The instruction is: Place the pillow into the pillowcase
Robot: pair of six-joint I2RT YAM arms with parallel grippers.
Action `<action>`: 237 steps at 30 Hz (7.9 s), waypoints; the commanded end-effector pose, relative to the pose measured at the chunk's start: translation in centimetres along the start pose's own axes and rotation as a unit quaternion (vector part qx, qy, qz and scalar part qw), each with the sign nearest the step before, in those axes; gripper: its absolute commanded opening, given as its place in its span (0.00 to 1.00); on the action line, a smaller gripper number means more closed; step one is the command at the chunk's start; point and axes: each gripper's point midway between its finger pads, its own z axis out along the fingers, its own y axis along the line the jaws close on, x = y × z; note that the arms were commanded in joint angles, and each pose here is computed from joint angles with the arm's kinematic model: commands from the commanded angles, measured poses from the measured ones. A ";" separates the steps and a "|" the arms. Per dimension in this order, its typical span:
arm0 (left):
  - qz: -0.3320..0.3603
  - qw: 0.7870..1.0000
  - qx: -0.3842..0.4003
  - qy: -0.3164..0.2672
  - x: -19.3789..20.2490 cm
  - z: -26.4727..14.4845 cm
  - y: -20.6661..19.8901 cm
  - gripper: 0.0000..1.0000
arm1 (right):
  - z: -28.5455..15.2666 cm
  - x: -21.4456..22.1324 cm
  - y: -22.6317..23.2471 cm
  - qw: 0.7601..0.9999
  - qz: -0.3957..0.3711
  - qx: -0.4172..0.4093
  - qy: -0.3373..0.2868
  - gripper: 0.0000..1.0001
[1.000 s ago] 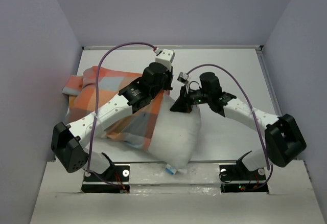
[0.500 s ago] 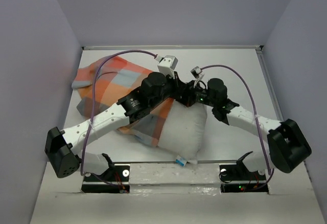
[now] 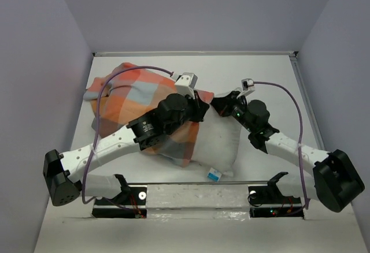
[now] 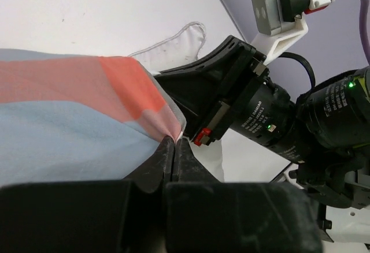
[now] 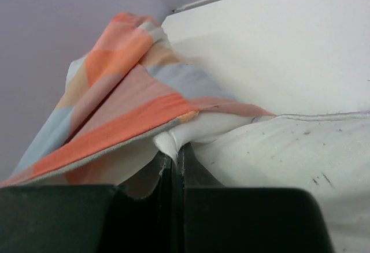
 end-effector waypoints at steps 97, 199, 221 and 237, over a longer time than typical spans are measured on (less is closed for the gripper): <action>-0.028 0.956 0.289 -0.037 -1.3 -12.1 -14.7 0.00 | -1.2 9.7 9.3 0.992 -0.045 -0.055 0.099 0.00; 0.067 0.997 0.025 0.018 -2.1 3.5 -4.6 0.99 | -5.5 6.4 1.1 0.996 0.042 0.068 0.047 0.10; -0.131 0.965 -0.137 -0.182 -10.1 -2.1 27.4 0.99 | -6.3 9.3 10.5 0.873 -0.409 0.118 0.238 0.91; -0.212 0.959 0.001 -0.189 -9.6 9.3 33.4 0.42 | 0.5 13.9 6.5 0.806 -0.509 0.196 0.230 0.00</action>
